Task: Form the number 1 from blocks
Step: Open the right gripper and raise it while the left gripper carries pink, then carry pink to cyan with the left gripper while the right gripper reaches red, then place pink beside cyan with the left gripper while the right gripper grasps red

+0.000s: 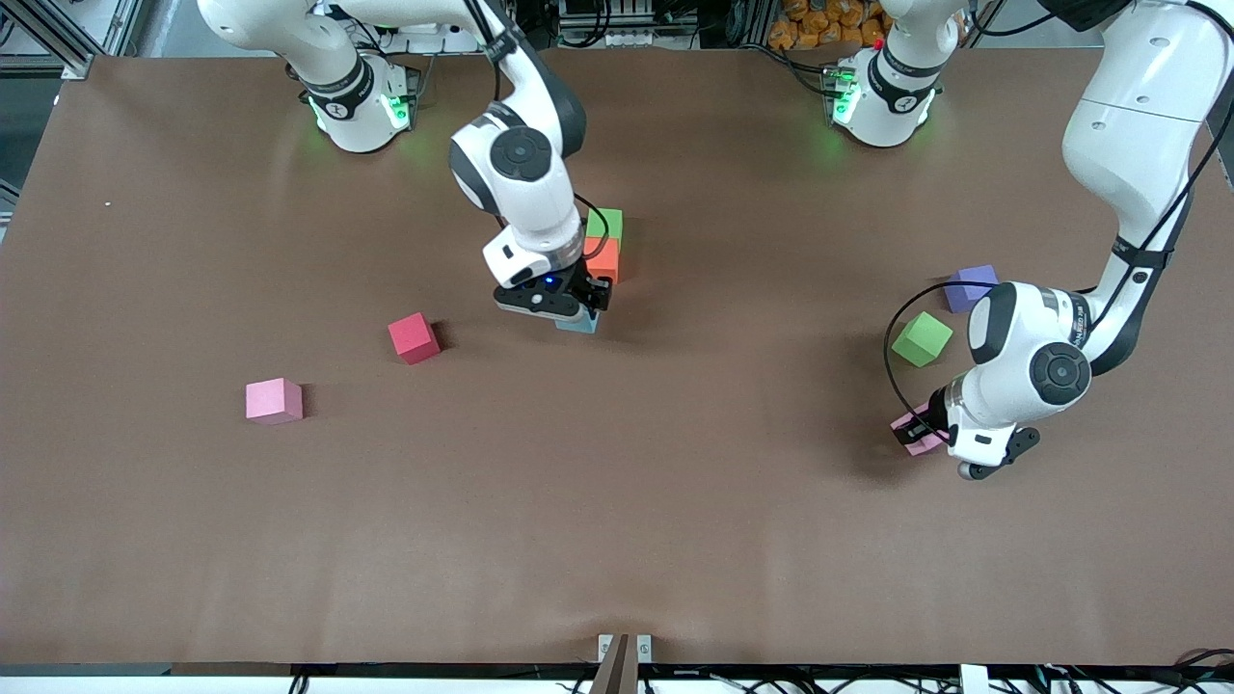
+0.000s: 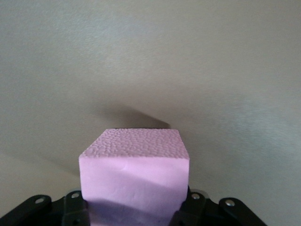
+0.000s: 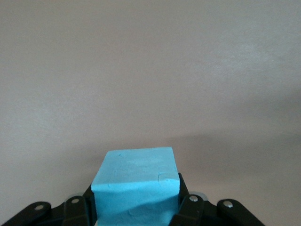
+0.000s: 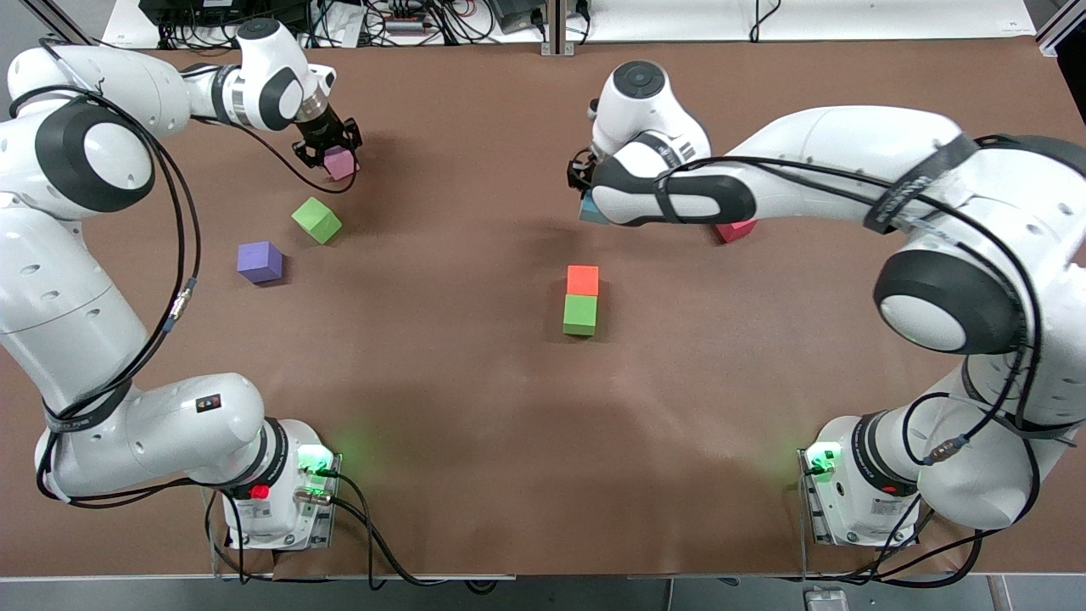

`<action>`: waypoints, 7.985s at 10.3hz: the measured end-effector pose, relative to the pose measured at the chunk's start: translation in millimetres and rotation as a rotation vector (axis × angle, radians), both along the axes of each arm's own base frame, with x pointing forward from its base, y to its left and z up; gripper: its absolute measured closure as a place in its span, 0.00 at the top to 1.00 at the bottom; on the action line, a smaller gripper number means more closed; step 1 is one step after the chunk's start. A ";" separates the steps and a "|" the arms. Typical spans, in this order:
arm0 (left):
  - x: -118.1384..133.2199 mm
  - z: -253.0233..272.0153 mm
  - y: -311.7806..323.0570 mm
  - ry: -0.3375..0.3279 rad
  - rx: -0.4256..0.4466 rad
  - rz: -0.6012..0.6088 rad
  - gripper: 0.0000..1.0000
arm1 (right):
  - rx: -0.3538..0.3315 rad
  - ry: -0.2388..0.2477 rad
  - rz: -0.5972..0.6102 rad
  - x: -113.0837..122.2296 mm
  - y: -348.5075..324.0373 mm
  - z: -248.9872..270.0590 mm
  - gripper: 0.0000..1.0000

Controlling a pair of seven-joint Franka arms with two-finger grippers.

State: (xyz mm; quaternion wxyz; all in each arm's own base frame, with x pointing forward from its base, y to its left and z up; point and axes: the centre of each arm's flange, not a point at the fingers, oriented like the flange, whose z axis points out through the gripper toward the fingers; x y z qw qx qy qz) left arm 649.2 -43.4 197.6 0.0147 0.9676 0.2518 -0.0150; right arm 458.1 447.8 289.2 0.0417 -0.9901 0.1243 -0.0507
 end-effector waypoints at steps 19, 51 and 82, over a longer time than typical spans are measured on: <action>-35.4 32.3 -189.9 -0.003 0.027 -0.022 0.62 | -0.082 0.103 0.147 -39.8 42.4 -72.9 0.62; -131.7 26.2 -464.1 0.042 -0.072 -0.326 0.62 | -0.103 -0.002 0.411 90.0 -300.8 115.1 1.00; -192.6 42.4 -530.6 0.042 0.047 -0.450 1.00 | -0.078 0.194 0.670 68.9 -290.2 -59.2 1.00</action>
